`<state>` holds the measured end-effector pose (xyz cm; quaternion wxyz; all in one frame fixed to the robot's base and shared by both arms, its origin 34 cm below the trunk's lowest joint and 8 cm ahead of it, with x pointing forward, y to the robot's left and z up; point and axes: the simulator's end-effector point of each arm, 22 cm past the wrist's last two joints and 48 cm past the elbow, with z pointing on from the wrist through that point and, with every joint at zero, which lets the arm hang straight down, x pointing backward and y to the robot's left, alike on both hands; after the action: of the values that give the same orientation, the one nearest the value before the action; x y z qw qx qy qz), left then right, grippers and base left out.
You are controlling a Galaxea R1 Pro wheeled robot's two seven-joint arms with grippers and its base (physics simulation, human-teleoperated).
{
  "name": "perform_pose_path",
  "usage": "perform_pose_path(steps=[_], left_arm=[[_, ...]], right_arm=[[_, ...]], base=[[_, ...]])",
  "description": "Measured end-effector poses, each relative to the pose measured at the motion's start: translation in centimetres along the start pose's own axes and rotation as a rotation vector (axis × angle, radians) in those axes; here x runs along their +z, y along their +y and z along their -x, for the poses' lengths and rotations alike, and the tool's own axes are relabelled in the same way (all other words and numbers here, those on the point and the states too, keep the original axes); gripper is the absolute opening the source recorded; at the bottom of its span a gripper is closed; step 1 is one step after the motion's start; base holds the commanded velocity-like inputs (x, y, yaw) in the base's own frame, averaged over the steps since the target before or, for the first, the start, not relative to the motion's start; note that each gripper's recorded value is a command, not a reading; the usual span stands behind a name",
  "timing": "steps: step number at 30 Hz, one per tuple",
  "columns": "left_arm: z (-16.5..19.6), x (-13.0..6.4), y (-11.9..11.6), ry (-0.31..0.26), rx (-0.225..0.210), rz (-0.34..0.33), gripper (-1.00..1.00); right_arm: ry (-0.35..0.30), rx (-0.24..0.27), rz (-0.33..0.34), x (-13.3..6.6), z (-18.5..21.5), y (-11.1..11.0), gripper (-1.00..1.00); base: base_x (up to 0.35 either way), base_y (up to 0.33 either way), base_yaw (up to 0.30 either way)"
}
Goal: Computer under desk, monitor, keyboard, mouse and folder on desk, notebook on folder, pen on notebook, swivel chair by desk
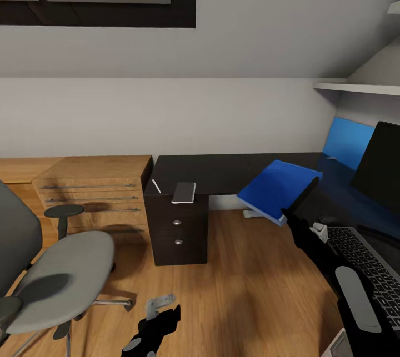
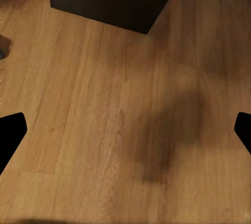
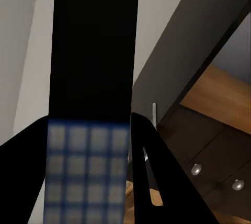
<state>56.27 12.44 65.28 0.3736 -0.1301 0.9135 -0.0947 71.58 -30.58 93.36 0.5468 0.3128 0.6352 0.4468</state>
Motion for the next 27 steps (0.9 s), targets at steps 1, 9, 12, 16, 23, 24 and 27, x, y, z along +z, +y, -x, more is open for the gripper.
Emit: perform_pose_path(steps=[1, 9, 12, 16, 23, 24, 27], left_arm=[[-0.1, 0.0, 0.1, 0.002, 0.000, 0.002, 1.00], [-1.1, 0.2, 0.7, 0.024, 0.002, 0.013, 1.00], [-1.5, 0.3, 0.9, 0.033, 0.003, 0.018, 1.00], [-1.6, 0.3, 0.9, 0.035, 0.004, 0.018, 1.00], [-1.6, 0.3, 0.9, 0.035, 0.005, 0.018, 1.00], [-1.6, 0.3, 0.8, 0.035, 0.006, 0.017, 1.00], [-1.7, 0.3, 0.9, 0.036, 0.005, 0.018, 1.00]], right_arm=[[0.000, 0.001, -0.001, 0.0, 0.0, 0.0, -1.00], [0.010, -0.024, 0.049, 0.2, -0.4, 2.5, -1.00], [0.012, -0.022, 0.053, 0.3, -0.5, 2.6, -1.00], [0.009, -0.017, 0.058, 0.2, -0.5, 2.7, -1.00], [0.014, 0.010, 0.039, 0.3, -0.8, 1.7, -1.00], [0.013, 0.011, 0.035, 0.3, -0.8, 1.5, -1.00], [-0.188, -0.016, -0.069, -0.1, 3.5, -1.0, -1.00]], base=[[0.006, 0.000, -0.001], [0.241, 0.000, 0.000], [0.325, 0.000, 0.000], [0.320, 0.000, 0.000], [0.316, 0.000, 0.000], [0.316, 0.000, 0.000], [0.224, 0.000, 0.000]])
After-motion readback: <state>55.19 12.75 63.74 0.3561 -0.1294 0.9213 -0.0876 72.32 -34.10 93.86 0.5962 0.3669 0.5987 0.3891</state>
